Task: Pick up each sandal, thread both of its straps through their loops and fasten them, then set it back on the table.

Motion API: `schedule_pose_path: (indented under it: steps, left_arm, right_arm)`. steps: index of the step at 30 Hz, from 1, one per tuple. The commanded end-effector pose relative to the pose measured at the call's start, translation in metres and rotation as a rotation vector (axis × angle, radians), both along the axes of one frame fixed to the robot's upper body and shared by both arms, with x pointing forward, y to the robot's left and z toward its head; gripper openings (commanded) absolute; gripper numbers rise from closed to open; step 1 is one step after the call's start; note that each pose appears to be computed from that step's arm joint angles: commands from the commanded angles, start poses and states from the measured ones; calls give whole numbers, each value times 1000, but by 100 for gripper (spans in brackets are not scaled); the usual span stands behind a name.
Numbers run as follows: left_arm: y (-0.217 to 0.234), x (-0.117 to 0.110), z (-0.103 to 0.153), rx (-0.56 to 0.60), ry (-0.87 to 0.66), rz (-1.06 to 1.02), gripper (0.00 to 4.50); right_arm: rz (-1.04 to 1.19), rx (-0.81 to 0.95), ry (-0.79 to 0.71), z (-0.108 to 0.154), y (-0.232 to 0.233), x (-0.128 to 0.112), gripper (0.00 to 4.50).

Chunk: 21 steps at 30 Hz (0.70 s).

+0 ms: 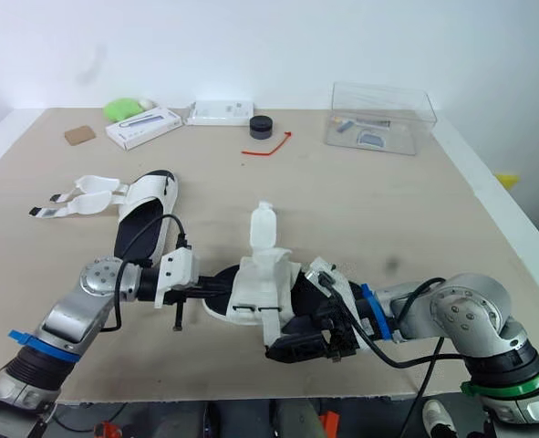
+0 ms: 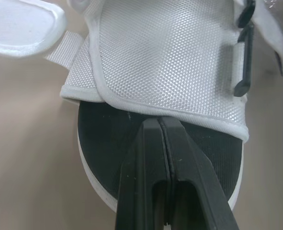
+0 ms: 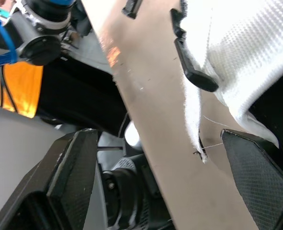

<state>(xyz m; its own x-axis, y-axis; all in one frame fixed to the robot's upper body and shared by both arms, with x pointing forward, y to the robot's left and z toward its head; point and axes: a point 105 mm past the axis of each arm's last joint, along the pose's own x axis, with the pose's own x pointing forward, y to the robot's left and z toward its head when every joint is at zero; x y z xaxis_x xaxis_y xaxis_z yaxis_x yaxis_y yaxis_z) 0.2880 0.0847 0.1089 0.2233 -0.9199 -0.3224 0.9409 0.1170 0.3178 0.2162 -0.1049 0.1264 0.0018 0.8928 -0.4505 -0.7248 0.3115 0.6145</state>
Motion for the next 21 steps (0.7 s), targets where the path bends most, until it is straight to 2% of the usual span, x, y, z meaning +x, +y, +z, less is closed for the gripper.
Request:
schedule_pose_path:
  steps: [1,10,12,13,14,15,21]
  left_arm:
    - [7,11,7,2,-59,50,0]
    - [12,22,9,-2,-100,92,0]
    - [12,21,8,-3,-98,91,0]
    - [11,21,8,-5,-95,90,0]
    - [11,20,7,-7,-91,88,0]
    - [10,19,7,-8,-88,86,0]
    - [8,15,4,-13,-74,76,0]
  right_arm:
    - [0,29,-45,8,6,9,442]
    - [-12,21,-66,7,12,24,442]
    - [-20,11,-74,5,12,27,405]
    - [-29,3,-81,3,12,29,380]
    - [-41,-1,-87,1,12,31,327]
    - [-53,-3,-91,-1,12,33,296]
    - [-123,15,-120,1,11,47,21]
